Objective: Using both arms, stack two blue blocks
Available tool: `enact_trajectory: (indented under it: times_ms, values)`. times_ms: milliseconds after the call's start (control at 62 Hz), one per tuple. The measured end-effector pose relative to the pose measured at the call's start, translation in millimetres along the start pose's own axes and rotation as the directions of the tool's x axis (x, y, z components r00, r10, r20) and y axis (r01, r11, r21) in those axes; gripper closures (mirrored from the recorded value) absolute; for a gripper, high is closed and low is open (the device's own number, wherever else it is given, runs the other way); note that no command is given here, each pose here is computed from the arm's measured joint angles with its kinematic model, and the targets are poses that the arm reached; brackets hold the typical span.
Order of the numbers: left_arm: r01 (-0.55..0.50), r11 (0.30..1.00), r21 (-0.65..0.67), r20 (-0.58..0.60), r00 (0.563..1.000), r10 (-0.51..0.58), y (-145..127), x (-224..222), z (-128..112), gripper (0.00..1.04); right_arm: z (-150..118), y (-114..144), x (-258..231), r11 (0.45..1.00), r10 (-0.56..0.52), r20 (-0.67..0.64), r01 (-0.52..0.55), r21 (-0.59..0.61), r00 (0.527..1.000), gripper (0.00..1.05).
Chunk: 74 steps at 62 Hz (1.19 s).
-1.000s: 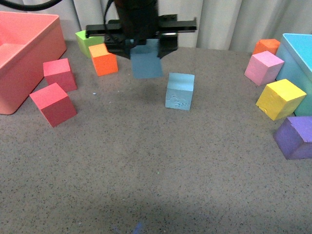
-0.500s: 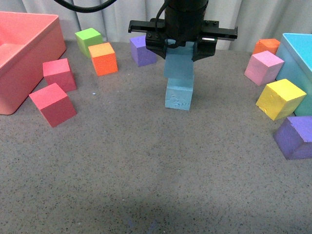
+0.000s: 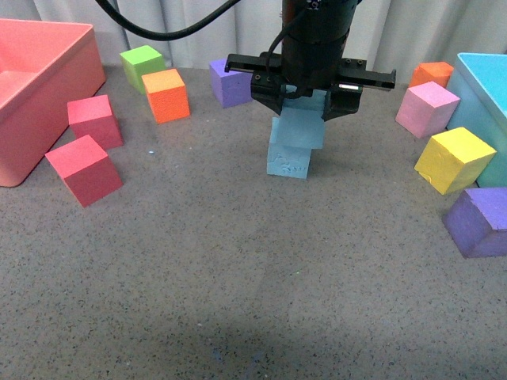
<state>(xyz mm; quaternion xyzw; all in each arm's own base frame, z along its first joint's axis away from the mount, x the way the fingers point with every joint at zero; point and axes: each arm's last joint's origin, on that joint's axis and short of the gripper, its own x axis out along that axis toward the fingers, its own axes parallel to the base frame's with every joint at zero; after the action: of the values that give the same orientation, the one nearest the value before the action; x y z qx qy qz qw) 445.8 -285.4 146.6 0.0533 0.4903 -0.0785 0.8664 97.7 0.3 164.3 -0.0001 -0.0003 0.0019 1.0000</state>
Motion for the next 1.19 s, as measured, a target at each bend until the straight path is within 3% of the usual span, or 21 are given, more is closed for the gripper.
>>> enact_trajectory:
  times_ms: [581, 935, 1194]
  values:
    - [-0.022, 1.0, 0.022, -0.002, 1.0, 0.022, -0.4, 6.6, 3.1, 0.6, 0.0, 0.0, 0.0, 1.0, 0.0, 0.0, 0.0, 0.0, 1.0, 0.1]
    - [-0.008, 1.0, 0.018, -0.003, 1.0, 0.008, 0.2, 4.7, 5.0, 0.05, 0.0, 0.0, 0.0, 1.0, 0.0, 0.0, 0.0, 0.0, 1.0, 0.1]
    - [-0.001, 1.0, 0.008, 0.04, 0.999, 0.001, 5.6, -16.7, 12.5, 0.07, 0.0, 0.0, 0.0, 1.0, 0.0, 0.0, 0.0, 0.0, 1.0, 0.1]
